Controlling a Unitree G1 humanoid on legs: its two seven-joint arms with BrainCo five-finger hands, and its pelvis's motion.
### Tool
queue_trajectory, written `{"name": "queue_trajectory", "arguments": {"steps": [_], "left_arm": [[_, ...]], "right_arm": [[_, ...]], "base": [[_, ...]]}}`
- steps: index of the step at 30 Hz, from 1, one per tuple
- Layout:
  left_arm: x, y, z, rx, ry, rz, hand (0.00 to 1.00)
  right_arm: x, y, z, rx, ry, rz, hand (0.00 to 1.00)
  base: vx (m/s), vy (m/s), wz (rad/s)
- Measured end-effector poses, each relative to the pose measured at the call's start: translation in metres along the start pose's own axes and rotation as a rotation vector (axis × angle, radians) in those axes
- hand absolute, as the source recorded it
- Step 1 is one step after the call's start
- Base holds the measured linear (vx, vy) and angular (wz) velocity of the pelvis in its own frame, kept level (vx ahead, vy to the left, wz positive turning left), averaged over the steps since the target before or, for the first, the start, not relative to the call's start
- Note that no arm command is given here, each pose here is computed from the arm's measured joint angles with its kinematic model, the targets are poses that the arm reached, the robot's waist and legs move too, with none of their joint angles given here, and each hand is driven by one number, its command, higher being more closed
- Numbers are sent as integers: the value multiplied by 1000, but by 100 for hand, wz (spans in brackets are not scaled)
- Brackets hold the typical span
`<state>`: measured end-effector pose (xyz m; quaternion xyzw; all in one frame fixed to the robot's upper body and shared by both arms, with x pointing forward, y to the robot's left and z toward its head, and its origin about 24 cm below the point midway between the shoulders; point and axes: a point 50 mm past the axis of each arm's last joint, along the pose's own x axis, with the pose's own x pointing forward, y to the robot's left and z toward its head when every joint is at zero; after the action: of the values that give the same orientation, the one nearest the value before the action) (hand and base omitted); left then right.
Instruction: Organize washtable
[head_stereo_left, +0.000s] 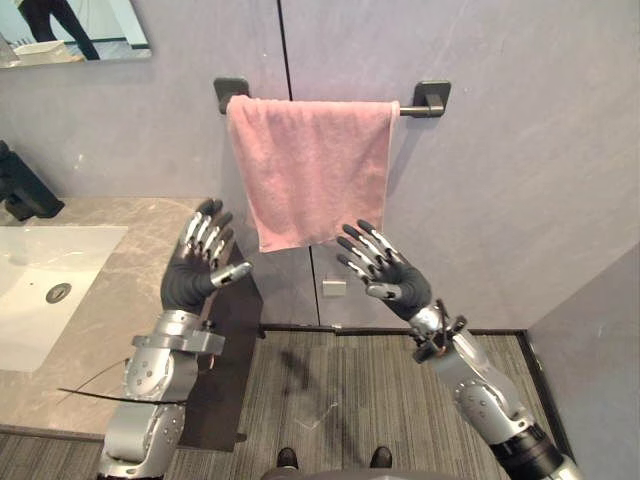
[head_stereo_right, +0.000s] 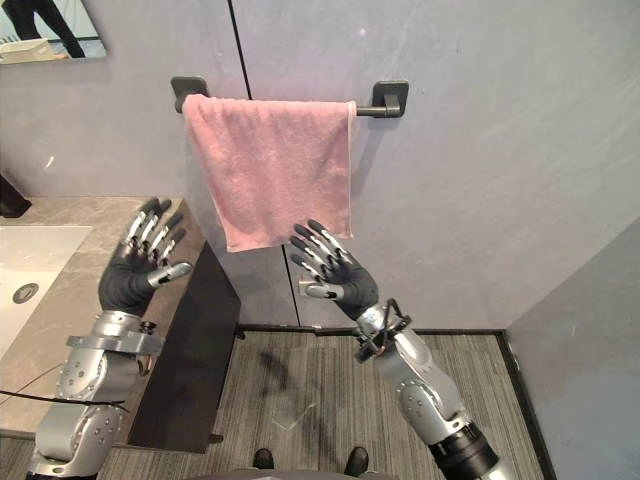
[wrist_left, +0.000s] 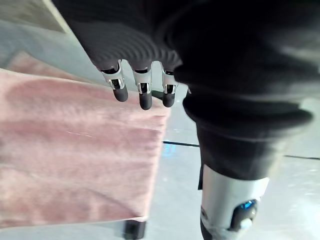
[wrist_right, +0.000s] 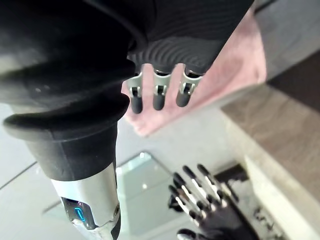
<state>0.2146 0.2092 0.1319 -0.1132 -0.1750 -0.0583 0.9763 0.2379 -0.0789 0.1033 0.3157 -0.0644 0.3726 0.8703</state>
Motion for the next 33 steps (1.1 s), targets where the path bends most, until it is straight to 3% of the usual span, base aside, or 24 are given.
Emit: {"name": "queue_trajectory", "arguments": {"steps": [5, 10, 18, 25, 33], "left_arm": [[27, -4, -3, -125, -31, -23, 0], [55, -7, -23, -99, 26, -24, 0], [117, -28, -16, -62, -6, -94, 0], [176, -48, 17, 40, -83, -138, 0], [200, -53, 49, 142, -184, -76, 0]], "right_arm": [[30, 23, -29, 125, 78, 75, 0], [55, -2, -25, 63, 86, -34, 0], [98, -41, 80, -178, -192, -211, 0], [134, -30, 161, -254, -400, -244, 0], [141, -19, 181, -231, -505, -250, 0]], "base": [[6, 34, 1], [3, 22, -1], [-21, 36, 6], [-36, 56, -6], [13, 58, 1]]}}
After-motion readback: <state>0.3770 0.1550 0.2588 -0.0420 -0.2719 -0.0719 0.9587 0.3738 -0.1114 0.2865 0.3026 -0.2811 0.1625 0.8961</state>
